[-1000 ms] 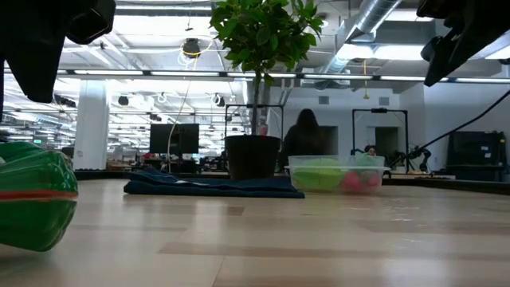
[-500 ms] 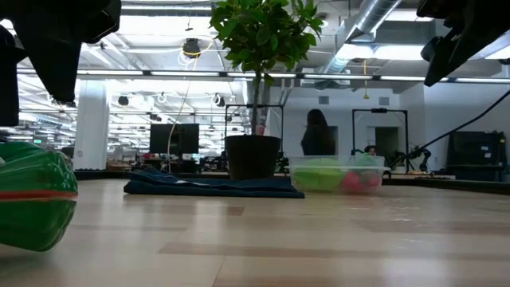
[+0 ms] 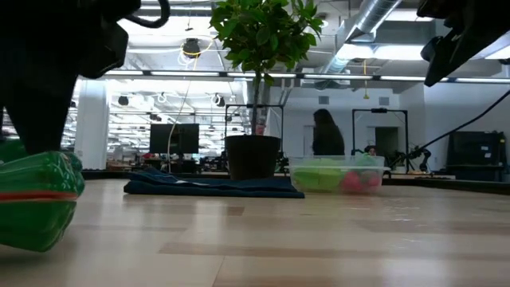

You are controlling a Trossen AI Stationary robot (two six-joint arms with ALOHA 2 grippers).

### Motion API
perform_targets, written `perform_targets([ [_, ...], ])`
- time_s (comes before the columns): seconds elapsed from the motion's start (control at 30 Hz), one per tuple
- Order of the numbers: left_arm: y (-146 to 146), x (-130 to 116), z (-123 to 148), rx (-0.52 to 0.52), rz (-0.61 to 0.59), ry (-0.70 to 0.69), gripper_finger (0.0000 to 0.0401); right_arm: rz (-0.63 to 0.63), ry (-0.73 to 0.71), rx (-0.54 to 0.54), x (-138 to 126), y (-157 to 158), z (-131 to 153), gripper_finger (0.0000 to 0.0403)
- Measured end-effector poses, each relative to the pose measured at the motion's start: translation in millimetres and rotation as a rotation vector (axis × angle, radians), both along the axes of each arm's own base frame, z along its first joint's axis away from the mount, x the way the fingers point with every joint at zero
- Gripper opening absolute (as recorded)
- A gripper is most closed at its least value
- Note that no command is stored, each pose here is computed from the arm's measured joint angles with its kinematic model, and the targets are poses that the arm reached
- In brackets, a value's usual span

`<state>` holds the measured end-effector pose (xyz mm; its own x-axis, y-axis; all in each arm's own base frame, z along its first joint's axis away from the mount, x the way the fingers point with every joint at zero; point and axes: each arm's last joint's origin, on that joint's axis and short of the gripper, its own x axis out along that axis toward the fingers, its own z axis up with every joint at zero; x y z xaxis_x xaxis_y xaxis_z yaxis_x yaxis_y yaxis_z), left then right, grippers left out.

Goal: Pick and placing Produce into tupperware
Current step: Put the green bell pepper into the transparent container

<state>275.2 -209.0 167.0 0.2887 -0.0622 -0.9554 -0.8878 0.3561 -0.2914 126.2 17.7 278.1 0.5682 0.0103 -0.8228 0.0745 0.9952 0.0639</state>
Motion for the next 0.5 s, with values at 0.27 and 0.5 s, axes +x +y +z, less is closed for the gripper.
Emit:
perform_targets([
  [0.27, 1.5, 0.7, -2.2, 0.052, 0.005, -0.019, 0.0275, 0.000, -0.003, 0.000, 0.2, 0.0, 0.2, 0.0315],
  [0.5, 2.7, 1.6, -2.1, 0.082, -0.053, -0.029, 0.0275, -0.001, -0.004, 0.001, 0.2, 0.0, 0.2, 0.0315],
])
